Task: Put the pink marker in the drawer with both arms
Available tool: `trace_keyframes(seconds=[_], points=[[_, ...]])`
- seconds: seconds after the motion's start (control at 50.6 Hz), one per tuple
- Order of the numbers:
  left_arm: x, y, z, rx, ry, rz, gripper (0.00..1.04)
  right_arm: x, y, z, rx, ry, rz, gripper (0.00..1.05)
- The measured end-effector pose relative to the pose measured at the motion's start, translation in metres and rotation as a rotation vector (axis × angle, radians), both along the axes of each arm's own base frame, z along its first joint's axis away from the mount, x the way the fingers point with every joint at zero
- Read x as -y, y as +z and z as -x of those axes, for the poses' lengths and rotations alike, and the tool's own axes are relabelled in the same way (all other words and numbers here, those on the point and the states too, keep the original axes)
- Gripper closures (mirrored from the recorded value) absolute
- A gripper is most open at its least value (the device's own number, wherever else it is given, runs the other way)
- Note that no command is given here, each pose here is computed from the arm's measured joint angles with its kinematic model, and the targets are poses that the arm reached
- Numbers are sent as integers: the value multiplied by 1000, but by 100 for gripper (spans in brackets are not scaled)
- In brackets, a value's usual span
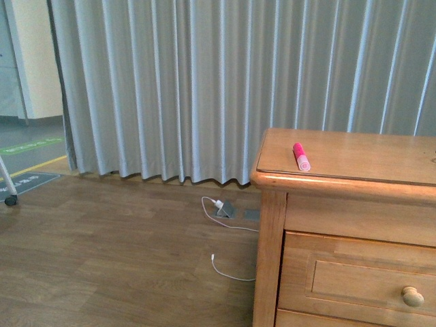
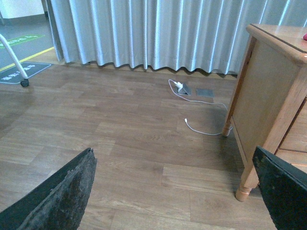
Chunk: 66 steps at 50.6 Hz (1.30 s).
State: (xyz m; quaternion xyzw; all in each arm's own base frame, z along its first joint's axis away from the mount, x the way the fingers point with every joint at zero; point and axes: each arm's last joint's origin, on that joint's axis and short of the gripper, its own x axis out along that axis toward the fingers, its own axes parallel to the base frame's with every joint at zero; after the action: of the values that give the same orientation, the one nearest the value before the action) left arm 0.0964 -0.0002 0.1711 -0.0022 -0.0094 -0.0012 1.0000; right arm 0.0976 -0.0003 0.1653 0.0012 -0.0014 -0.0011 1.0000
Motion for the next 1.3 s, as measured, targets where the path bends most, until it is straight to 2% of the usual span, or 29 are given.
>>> trace_keyframes(seconds=[1.304], points=[[0,0,0,0,0,0,6,0,0,0,0,0,0,8]])
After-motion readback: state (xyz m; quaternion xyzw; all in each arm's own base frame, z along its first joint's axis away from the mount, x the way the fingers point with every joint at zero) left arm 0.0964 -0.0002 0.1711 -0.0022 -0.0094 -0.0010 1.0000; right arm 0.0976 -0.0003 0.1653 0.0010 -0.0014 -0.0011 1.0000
